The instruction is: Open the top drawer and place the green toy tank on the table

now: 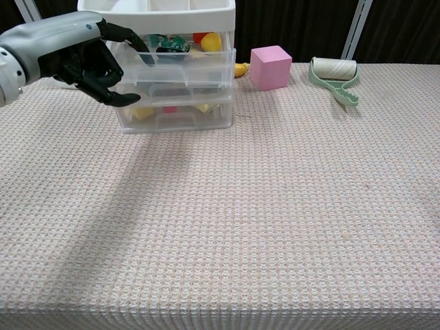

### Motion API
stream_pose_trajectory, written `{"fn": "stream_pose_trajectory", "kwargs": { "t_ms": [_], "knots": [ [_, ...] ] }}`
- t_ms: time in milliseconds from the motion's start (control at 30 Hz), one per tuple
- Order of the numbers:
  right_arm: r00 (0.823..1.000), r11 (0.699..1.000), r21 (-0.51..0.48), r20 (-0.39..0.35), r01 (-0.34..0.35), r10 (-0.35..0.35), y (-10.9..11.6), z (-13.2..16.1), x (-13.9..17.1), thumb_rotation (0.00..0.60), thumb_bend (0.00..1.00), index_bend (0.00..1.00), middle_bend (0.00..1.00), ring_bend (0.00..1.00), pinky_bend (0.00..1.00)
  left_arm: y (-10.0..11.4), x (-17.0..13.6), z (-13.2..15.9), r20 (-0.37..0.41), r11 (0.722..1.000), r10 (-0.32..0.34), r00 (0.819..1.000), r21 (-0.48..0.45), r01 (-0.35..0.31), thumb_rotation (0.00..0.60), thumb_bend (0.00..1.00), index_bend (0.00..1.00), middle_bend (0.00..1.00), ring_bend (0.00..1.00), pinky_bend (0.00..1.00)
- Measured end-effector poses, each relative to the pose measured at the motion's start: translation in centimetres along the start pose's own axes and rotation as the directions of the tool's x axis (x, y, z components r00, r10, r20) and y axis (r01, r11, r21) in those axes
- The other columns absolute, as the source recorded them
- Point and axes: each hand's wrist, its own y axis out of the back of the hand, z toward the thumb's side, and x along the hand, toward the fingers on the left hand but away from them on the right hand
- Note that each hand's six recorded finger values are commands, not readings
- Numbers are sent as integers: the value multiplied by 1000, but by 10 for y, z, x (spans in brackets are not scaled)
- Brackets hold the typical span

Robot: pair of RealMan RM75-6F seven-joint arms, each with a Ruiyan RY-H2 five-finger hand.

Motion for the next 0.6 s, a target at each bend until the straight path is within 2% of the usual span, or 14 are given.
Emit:
{"fn": "stream_pose_trajectory", "kwargs": {
  "t_ms": [300,600],
  "knots": [
    [1000,1000,-4,-7,-5,5,-3,2,0,600,25,0,0,0,0,-1,-21,13,35,998,-35,999,-42,36,600,286,373,903,1000,1000],
    [1000,1000,-7,-1,-6,6,-3,-1,1,600,26,0,0,0,0,-3,-27,18,24,993,-55,998,-104,57,600,286,370,902,1000,1000]
  ]
}}
